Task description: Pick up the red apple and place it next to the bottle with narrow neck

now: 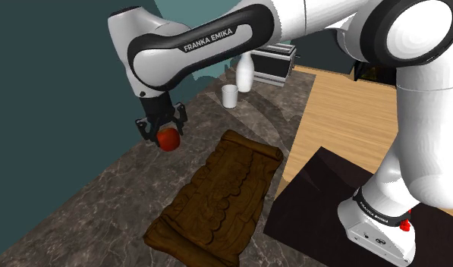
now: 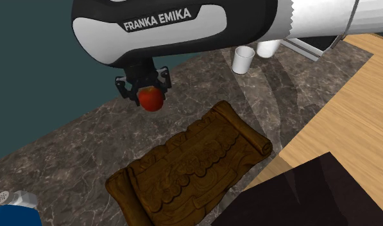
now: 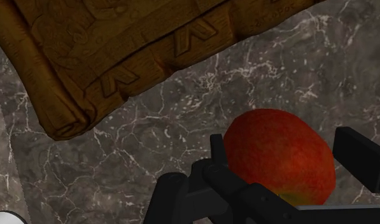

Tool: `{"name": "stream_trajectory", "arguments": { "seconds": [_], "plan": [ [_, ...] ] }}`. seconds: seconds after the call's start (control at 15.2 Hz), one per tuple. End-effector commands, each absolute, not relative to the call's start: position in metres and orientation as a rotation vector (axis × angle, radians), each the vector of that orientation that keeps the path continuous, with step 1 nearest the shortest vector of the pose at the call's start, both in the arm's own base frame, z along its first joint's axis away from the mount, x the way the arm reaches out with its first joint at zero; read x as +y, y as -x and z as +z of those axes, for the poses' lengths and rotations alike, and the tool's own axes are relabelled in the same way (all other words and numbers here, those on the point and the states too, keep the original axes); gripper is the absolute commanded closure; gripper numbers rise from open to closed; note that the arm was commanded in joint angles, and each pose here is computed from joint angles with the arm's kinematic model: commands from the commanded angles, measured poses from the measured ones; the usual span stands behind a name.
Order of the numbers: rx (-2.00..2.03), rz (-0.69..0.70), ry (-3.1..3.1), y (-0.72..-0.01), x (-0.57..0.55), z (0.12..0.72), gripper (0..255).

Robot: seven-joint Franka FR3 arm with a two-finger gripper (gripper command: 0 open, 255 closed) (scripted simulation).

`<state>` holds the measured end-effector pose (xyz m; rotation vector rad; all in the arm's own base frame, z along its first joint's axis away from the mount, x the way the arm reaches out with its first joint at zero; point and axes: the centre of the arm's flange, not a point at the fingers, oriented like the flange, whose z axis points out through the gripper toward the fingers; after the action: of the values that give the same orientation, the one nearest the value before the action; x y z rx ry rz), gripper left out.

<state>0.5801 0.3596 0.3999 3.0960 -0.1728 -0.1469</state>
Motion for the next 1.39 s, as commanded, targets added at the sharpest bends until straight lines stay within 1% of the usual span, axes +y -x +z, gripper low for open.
{"name": "stream_trajectory", "arguments": {
  "seconds": [0.0, 1.32],
  "plan": [
    [-0.173, -0.147, -3.096, -0.581, 0.359, 0.411, 255],
    [-0.173, -0.147, -3.096, -0.581, 0.359, 0.517, 255]
  ]
}}
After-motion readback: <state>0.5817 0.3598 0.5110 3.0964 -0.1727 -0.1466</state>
